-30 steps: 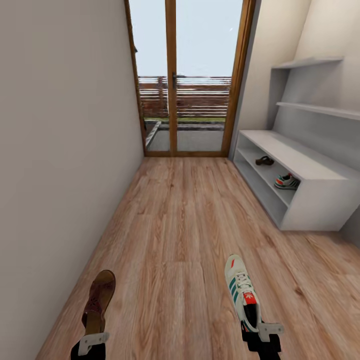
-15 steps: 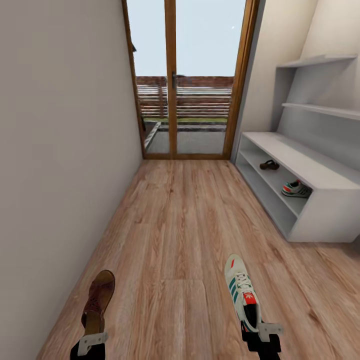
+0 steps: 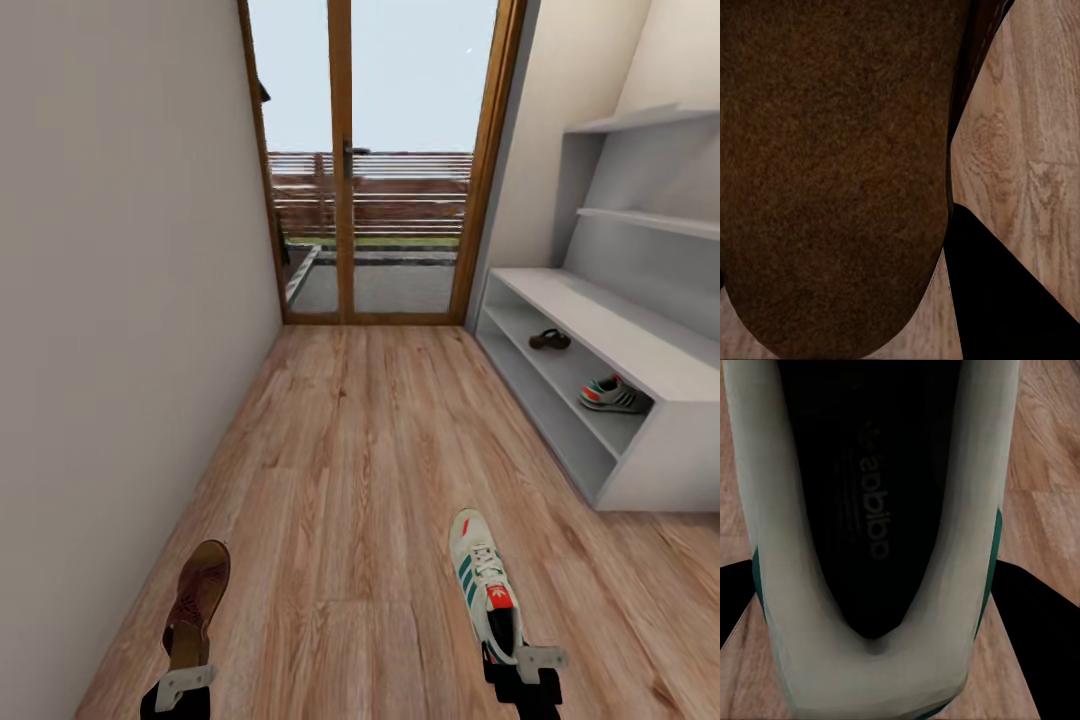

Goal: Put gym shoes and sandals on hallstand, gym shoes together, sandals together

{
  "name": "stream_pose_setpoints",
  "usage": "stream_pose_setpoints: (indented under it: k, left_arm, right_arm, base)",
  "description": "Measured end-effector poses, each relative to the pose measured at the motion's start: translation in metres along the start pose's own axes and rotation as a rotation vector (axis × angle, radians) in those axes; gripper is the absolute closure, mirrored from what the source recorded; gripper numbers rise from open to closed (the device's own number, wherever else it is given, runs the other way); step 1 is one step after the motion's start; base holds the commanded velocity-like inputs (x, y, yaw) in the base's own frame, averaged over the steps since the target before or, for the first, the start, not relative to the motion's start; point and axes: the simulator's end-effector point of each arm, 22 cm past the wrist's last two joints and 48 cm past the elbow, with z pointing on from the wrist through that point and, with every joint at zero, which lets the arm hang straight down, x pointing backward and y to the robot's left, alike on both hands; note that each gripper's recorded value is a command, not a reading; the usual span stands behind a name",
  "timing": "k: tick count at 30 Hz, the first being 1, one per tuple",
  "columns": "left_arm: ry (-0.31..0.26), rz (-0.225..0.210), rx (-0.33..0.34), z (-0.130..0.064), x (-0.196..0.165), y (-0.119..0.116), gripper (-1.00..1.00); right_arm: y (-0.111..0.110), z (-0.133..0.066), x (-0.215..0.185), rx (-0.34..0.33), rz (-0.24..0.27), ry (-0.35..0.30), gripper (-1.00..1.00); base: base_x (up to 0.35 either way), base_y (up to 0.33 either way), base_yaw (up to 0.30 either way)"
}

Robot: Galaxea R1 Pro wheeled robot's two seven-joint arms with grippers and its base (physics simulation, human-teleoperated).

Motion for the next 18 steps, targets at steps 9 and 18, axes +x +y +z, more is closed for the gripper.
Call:
stream_pose_setpoints:
  k: [9, 18]
  left_arm:
    - [0.000, 0.001, 0.000, 0.0000, -0.0001, 0.0000, 1.00]
    - [0.000, 0.000, 0.000, 0.0000, -0.0001, -0.0001, 1.00]
  right_arm:
    - [0.0002, 0.0000, 0.0000, 0.000, 0.000, 0.000, 1.00]
    - [-0.0005, 0.0001, 0.0000, 0.001, 0.001, 0.000, 1.00]
  base:
    - [0.338, 0.000, 0.000]
    - [0.338, 0.000, 0.000]
